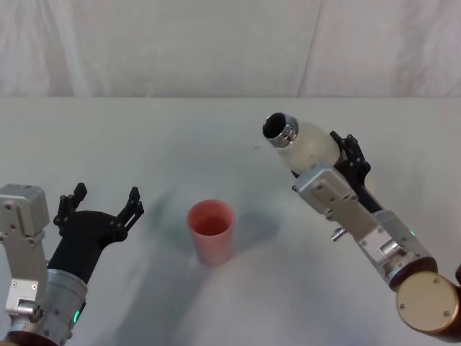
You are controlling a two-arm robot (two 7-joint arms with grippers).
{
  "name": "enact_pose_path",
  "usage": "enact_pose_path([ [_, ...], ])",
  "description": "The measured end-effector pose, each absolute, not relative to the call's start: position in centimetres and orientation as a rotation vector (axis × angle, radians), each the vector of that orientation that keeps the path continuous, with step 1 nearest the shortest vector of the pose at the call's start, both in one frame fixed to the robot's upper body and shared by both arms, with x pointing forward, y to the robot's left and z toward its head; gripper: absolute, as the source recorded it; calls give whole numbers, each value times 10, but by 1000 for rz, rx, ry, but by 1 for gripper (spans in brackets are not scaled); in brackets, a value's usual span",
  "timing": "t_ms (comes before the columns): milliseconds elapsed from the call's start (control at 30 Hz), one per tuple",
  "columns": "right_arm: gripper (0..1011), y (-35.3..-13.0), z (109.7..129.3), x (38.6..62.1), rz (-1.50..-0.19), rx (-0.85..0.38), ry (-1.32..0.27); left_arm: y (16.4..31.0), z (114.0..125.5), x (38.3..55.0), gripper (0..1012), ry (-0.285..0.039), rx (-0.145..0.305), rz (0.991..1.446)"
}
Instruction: Grasp the thermos with one hand and pour water into the cup lid.
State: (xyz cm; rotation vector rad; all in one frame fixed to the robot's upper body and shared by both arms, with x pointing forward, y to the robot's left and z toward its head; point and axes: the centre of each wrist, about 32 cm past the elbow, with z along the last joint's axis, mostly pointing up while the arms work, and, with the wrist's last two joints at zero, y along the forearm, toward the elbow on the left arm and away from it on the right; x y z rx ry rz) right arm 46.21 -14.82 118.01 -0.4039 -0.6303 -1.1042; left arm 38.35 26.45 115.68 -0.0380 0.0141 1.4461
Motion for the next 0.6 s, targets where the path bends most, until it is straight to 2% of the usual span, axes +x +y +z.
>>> enact_pose_path([
  [600, 960, -136, 1171, 461, -1076, -576, -861, 265, 1157, 384, 1001, 14, -38, 1446],
])
